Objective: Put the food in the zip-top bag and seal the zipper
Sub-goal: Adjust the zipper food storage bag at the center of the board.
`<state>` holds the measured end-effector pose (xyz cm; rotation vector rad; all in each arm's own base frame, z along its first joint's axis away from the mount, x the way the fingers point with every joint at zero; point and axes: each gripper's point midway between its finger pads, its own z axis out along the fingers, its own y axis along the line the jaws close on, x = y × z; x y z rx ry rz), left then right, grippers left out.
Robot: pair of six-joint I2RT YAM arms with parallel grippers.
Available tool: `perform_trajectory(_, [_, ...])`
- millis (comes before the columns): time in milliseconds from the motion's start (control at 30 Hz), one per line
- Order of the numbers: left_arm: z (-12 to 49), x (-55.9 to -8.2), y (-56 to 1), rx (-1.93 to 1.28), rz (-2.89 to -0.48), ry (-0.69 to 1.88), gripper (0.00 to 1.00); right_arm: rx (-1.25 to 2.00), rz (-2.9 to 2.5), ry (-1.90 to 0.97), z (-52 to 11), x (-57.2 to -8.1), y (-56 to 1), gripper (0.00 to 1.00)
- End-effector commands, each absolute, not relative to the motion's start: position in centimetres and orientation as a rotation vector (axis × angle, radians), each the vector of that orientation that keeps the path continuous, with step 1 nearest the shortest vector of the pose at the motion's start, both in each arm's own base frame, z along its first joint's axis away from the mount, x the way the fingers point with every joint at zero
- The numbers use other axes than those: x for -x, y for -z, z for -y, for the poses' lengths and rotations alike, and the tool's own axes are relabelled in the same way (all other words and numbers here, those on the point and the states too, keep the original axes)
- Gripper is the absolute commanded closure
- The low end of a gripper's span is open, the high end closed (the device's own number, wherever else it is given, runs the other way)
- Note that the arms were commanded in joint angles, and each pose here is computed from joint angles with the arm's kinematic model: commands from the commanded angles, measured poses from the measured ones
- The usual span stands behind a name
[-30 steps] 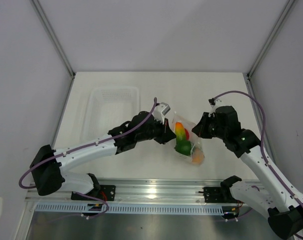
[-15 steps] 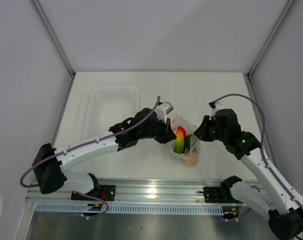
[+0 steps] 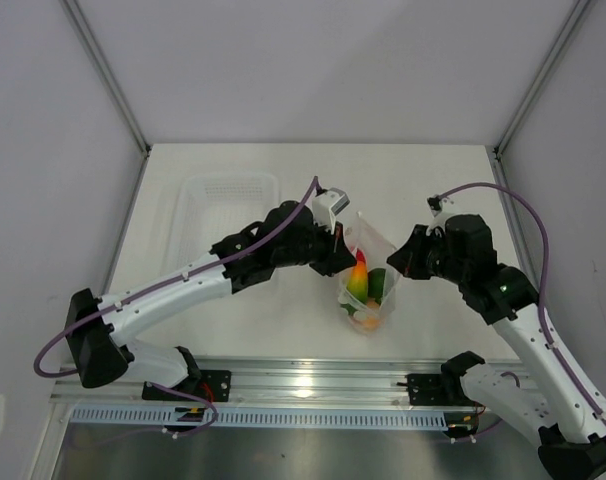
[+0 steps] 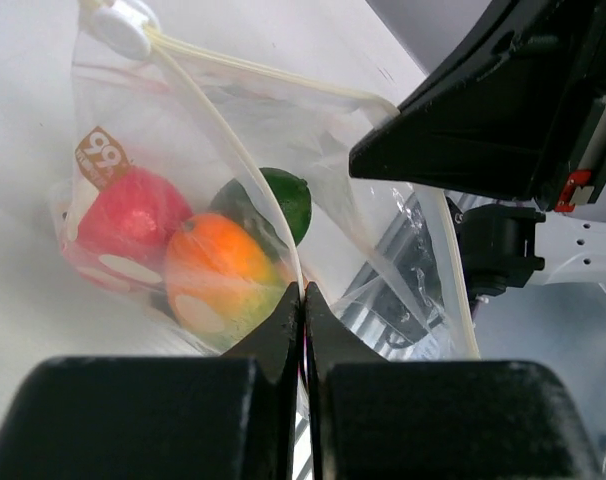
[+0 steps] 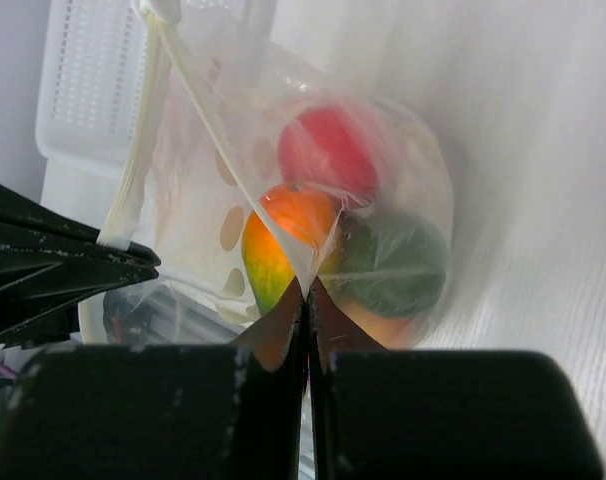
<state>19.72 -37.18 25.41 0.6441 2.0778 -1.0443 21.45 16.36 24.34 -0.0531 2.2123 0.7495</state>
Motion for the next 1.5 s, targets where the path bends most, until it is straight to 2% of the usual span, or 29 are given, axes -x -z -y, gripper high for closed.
perform_trajectory(0, [37.3,-20.7,-28.5,-0.646,-2.020,1.057,1.00,0.050,-2.185,-0.867,-17.5,-20.6,-25.8,1.00])
perform_trajectory(233, [38.4,-21.7,-30.0,-0.698,-1.991,1.085,1.00,0.002,-2.182,-0.989,-18.8,-20.2,-25.6,1.00])
perform_trajectory(600, [40.2,-19.8,-25.9,-0.776,-2.061,1.242,0.99,-0.208,-2.230,-1.013,-19.1,-21.1,-23.4,1.00])
perform_trajectory(700, [40.2,-19.3,-25.9,-0.784,-2.055,1.270,0.59,-0.232,-2.226,-0.989,-19.1,-21.3,-23.4,1.00])
perform_trajectory(733, [40.2,-19.2,-26.0,-0.783,-2.045,1.275,0.35,-0.234,-2.222,-0.985,-19.2,-21.3,-23.5,1.00])
perform_trajectory(800, [40.1,-19.1,-26.3,-0.782,-2.035,1.283,0.23,-0.262,-2.213,-0.968,-18.9,-21.5,-23.5,1.00])
perform_trajectory(900, [40.1,-18.7,-26.5,-0.790,-2.033,1.303,0.16,-0.301,-2.203,-0.974,-18.9,-21.7,-23.6,1.00])
perform_trajectory(1100, [40.1,-18.0,-26.0,-0.780,-2.047,1.332,0.11,-0.439,-2.202,-0.970,-18.8,-22.3,-23.0,1.00])
perform_trajectory(1467, [40.9,-16.6,-25.0,-0.835,-2.065,1.217,0.09,-0.623,-2.185,-0.988,-19.1,-23.2,-23.3,1.00])
